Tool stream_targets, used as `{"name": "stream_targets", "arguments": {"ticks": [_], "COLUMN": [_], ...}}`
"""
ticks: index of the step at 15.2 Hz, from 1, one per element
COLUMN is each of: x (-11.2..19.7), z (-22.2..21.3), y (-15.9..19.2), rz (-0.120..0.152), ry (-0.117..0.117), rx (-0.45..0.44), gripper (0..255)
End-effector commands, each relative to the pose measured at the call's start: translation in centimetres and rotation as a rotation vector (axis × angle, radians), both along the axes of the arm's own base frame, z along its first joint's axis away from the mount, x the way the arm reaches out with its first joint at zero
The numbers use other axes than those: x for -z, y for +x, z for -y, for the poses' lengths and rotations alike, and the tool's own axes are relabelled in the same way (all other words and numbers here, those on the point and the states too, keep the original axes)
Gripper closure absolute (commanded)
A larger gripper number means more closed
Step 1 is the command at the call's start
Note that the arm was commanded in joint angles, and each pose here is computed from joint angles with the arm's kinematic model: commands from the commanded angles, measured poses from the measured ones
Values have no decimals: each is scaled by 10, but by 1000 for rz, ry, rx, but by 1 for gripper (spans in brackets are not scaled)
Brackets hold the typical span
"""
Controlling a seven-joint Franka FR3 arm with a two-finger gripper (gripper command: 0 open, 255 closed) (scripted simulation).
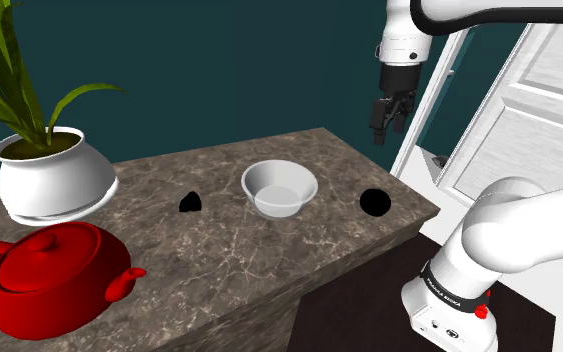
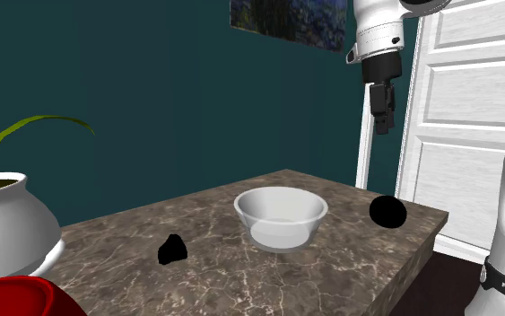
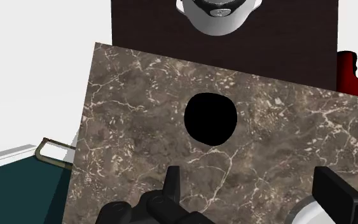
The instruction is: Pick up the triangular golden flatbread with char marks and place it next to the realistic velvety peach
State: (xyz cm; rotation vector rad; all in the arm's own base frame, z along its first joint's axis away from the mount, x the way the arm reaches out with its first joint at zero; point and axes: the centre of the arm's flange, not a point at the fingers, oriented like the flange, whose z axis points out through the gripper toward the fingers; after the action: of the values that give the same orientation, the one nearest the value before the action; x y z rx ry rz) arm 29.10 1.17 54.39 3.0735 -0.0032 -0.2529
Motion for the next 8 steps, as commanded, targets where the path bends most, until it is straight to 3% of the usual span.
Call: {"name": "stream_targets", "arguments": {"ticks": [1,8], "x": [0,28], "z": [0,-65], "y": [0,65], "rz": [0,-19], "ry": [0,-9], "rx": [0,-59], "gripper": [0,0]}}
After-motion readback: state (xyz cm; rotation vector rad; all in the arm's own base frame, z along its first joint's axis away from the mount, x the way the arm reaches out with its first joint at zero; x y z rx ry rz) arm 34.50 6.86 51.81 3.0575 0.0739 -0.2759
